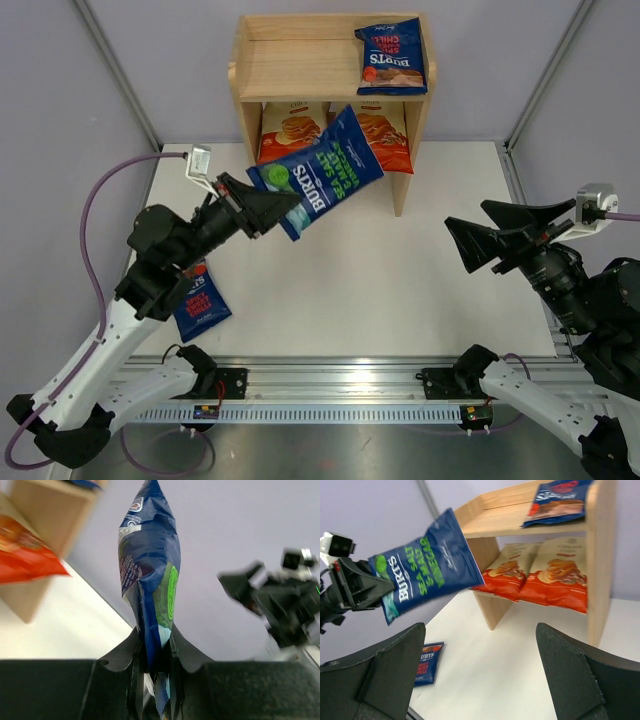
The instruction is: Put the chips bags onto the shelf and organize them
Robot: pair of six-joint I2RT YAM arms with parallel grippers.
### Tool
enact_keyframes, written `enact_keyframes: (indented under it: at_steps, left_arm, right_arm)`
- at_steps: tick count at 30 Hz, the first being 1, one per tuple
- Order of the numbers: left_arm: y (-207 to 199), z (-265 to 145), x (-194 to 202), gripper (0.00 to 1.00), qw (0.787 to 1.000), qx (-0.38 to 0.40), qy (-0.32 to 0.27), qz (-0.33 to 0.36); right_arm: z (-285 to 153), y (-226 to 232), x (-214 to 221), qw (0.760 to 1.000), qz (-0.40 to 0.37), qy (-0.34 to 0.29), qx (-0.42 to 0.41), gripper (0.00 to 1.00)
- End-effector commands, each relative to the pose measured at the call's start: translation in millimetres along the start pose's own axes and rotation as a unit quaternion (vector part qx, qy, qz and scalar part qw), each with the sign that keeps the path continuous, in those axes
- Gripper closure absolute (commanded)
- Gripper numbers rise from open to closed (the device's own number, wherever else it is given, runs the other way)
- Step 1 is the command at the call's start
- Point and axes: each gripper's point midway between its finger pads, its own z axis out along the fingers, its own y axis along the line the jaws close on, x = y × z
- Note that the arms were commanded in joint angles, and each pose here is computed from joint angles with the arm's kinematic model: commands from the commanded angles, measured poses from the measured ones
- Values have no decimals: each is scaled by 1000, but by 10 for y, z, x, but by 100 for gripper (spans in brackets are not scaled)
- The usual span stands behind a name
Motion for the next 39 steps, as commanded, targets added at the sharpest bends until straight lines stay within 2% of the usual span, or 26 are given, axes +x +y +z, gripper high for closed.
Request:
enact_keyframes:
  at_steps: [1,2,4,5,7,8,10,11,12,14,16,17,19,24,30,31,32,34,39]
  left_arm:
    - [249,80,-627,93,991,-92,-98,-11]
    - [243,74,-851,93,985,-108,-135,-28]
    - [467,133,-1052,92,973,-148,-168,-49]
    - [420,129,-1278,92,965,-151,-206,-61]
    - [596,252,-1435,92,954,-178,-231,-70]
    - [597,254,-1642,91,942,-188,-269,-71]
    - [670,320,-1808,91,929,-199,-301,-78]
    - [865,427,-1843,91,919,-220,-315,-90]
    - [788,474,-1984,91,915,-205,-335,-92]
    - [1034,696,-2009,91,905,-216,-347,-116]
    - [1064,842,-2134,91,900,-206,-365,-121]
    - [1302,1000,-2054,91,895,-223,-360,-139]
    - [1346,1073,-2136,93,887,-219,-379,-149]
    - [1657,1350,-2011,93,866,-240,-399,-181]
    - [1561,1657,-1898,91,852,-270,-417,-164]
    - [1717,1768,-1733,91,851,-293,-403,-169]
    - [1602,1805,-1826,89,850,-278,-412,-173]
    - [1756,1893,-1626,87,846,-310,-396,-177]
    - [1847,1960,-1482,87,838,-325,-395,-189]
  right_arm:
    - [-43,-334,39,995,22,-7,95,1]
    - [-61,-353,52,995,26,-7,100,1]
    - [-61,-393,99,993,44,-5,113,1]
    - [-72,-385,103,992,54,-7,112,1]
    - [-82,-374,120,992,68,-11,108,1]
    - [-80,-358,124,991,80,-14,105,1]
    - [-78,-324,140,991,93,-18,95,1]
    - [-72,-287,159,991,100,-16,85,0]
    - [-74,-268,146,991,103,-19,80,1]
    - [-79,-239,147,991,110,-18,73,1]
    - [-98,-227,143,991,117,-20,70,1]
    - [-103,-209,157,990,121,-17,65,0]
    - [-142,-198,142,990,126,-21,61,0]
    - [-234,-222,137,987,143,-28,65,1]
    - [-359,-206,89,986,153,-37,58,1]
    - [-397,-213,76,985,157,-40,59,0]
    - [-411,-216,83,985,158,-39,59,0]
    - [-481,-212,57,983,167,-47,55,0]
    - [-616,-245,15,980,178,-62,57,1]
